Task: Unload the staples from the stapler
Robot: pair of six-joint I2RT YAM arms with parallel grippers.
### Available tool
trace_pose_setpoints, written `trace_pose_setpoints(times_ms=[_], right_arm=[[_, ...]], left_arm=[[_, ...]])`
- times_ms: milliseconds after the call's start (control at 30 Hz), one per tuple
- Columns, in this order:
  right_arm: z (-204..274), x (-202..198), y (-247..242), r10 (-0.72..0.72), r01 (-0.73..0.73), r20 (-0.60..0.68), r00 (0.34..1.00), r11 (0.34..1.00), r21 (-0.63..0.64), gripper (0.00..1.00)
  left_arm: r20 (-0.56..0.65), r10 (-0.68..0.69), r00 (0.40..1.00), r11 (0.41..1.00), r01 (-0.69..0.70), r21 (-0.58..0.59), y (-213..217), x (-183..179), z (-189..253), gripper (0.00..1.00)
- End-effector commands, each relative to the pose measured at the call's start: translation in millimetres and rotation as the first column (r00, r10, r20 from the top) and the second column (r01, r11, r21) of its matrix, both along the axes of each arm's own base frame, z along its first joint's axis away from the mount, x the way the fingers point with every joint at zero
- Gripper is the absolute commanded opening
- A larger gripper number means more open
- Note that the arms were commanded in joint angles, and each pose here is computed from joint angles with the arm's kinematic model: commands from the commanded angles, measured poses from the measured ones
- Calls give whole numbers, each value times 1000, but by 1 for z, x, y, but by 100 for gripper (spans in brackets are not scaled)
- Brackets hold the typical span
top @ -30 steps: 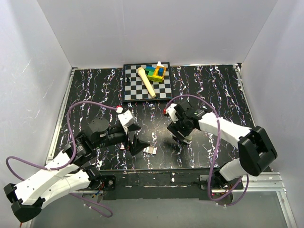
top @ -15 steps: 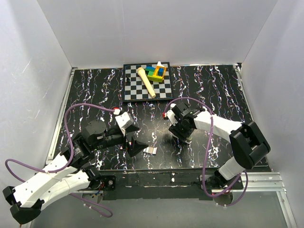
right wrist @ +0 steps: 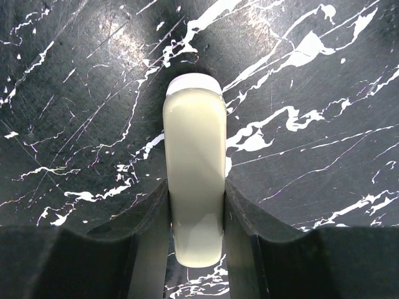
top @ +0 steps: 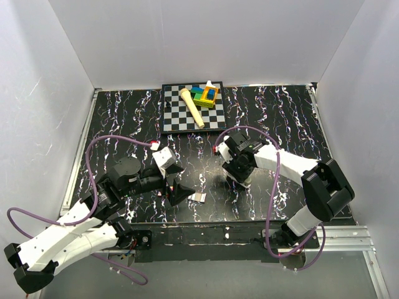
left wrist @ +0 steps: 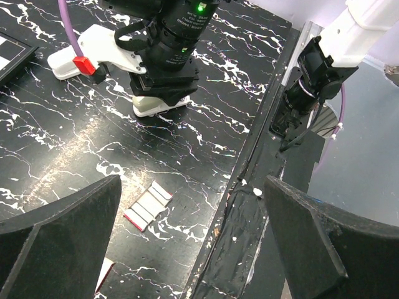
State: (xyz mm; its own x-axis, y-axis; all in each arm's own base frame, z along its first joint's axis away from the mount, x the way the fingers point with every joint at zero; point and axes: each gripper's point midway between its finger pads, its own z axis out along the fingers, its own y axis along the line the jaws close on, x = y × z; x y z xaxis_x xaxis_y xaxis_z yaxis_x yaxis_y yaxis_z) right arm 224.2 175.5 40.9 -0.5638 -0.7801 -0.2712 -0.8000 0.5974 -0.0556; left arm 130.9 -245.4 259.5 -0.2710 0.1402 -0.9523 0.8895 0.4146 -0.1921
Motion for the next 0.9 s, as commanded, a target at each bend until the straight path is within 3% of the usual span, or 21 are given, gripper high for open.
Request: trace_pose_setpoints(times_ms=[0, 233, 467, 633, 867], right_arm=[[21, 12, 12, 24, -26, 50, 998, 999, 43, 32], [54, 19, 42, 145, -162, 123, 982, 976, 147, 32], [74, 39, 75, 293, -314, 155, 943, 941, 129, 34], [78, 46, 113, 465, -494, 196, 864, 856, 148, 34], [74, 51, 157, 616, -641, 190, 764, 757, 122, 37]], left_arm=[[-16, -12, 1000, 1000, 12, 5, 2, -5, -6, 98], [-18, -50, 999, 999, 50, -11, -1, -11, -4, 98], [-17, -47, 999, 999, 47, -11, -1, -11, -4, 98], [-10, -56, 998, 998, 55, -25, -1, -13, -2, 98], [6, -59, 998, 997, 59, -39, 0, -15, 2, 98]])
